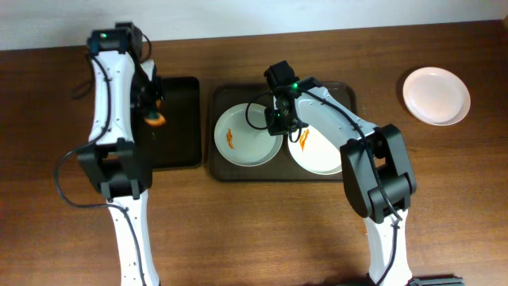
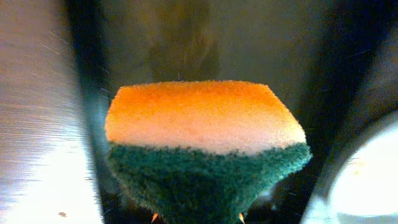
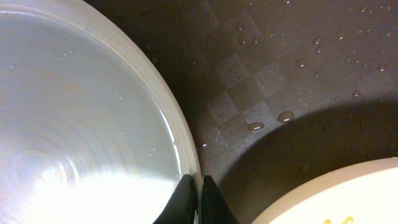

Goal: Clean dirty plates on tray and stack at the side
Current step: 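Wipe the front-left plate with the sponge while the right gripper holds its rim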

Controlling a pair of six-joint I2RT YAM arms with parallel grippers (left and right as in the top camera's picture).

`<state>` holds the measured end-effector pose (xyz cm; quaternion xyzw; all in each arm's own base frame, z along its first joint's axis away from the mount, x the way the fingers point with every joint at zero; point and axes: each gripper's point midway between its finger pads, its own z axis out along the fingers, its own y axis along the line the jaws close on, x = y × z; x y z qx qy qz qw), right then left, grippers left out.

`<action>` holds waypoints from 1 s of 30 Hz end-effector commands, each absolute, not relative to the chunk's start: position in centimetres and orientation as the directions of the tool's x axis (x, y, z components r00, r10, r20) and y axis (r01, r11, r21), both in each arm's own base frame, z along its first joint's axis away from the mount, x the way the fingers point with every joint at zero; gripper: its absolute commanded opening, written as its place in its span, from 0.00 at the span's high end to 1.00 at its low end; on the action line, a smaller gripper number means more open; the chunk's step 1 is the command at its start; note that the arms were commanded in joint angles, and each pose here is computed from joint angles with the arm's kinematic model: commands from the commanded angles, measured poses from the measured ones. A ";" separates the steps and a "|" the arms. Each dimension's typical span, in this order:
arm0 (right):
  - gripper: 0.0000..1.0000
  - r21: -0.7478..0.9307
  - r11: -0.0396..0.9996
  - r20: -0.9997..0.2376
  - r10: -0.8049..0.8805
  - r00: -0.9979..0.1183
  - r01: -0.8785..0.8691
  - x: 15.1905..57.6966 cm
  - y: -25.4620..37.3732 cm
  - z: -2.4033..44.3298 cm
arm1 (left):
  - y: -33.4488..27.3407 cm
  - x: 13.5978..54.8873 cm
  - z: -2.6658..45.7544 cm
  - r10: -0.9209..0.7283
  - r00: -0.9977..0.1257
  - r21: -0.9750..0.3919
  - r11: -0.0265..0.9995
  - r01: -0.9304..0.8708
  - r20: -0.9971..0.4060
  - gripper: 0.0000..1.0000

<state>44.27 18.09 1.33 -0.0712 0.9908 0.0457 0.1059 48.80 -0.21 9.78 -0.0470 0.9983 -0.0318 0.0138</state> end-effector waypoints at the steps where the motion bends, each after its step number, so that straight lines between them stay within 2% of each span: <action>1: 0.96 0.041 0.988 -0.216 -0.135 -0.967 -0.147 44.0 17.6 1.2 | -0.2 49.0 25.7 -0.136 -0.898 -0.101 0.990 -0.102 -0.419 1.00; 2: 0.96 0.042 0.988 -0.220 -0.135 -0.966 -0.147 44.1 17.7 1.3 | -0.2 49.0 25.5 -0.136 -0.901 -0.100 0.990 -0.103 -0.411 1.00; 5: 0.96 0.041 0.988 -0.218 -0.135 -0.966 -0.147 44.0 17.7 1.2 | -0.4 47.9 14.0 -0.136 -0.986 -0.072 0.989 -0.129 -0.097 1.00; 7: 0.96 0.038 0.988 -0.207 -0.136 -0.969 -0.147 43.8 17.5 1.2 | -1.7 46.9 10.2 -0.136 -0.991 -0.136 0.981 -0.136 0.010 1.00; 8: 0.96 0.039 0.988 -0.208 -0.136 -0.969 -0.147 43.8 17.6 1.2 | -2.0 46.8 10.4 -0.135 -0.991 -0.153 0.979 -0.136 0.013 1.00; 11: 0.96 0.039 0.988 -0.208 -0.136 -0.969 -0.147 43.8 17.6 1.2 | -3.8 46.8 15.7 -0.106 -0.990 -0.193 0.977 -0.087 -0.090 1.00; 13: 0.96 0.039 0.988 -0.208 -0.136 -0.969 -0.147 43.8 17.6 1.2 | -7.6 47.4 18.1 -0.045 -0.983 -0.245 0.970 0.000 -0.180 1.00; 15: 0.96 0.039 0.988 -0.208 -0.136 -0.969 -0.147 43.8 17.6 1.2 | -10.3 46.5 16.8 -0.003 -0.991 -0.281 0.959 0.035 -0.130 1.00; 17: 0.96 0.039 0.988 -0.209 -0.136 -0.969 -0.147 43.8 17.6 1.2 | -17.1 44.8 13.5 0.102 -0.993 -0.403 0.907 0.118 -0.062 1.00; 20: 0.96 0.038 0.988 -0.206 -0.136 -0.969 -0.147 43.7 17.5 1.2 | -21.0 42.9 7.9 0.145 -0.989 -0.393 0.910 0.134 -0.003 1.00; 24: 0.96 0.039 0.988 -0.211 -0.135 -0.968 -0.147 43.9 17.6 1.2 | -22.4 41.9 5.7 0.151 -0.988 -0.390 0.911 0.132 0.020 1.00; 25: 0.96 0.038 0.988 -0.206 -0.136 -0.969 -0.147 43.7 17.5 1.2 | -22.5 42.2 5.7 0.151 -0.988 -0.393 0.910 0.136 0.007 0.66; 26: 0.96 0.038 0.988 -0.204 -0.136 -0.970 -0.147 43.7 17.5 1.2 | -22.6 42.3 5.7 0.151 -0.988 -0.393 0.909 0.138 0.003 0.24; 28: 0.96 0.038 0.988 -0.205 -0.136 -0.969 -0.147 43.7 17.5 1.2 | -22.6 42.3 5.7 0.151 -0.988 -0.393 0.909 0.138 0.002 0.20; 29: 0.96 0.038 0.988 -0.204 -0.136 -0.969 -0.147 43.7 17.5 1.2 | -22.3 42.5 5.6 0.149 -0.989 -0.381 0.914 0.139 -0.004 0.23; 30: 0.96 0.038 0.988 -0.204 -0.136 -0.969 -0.147 43.7 17.5 1.2 | -21.8 42.7 5.4 0.146 -0.989 -0.349 0.926 0.140 -0.010 0.37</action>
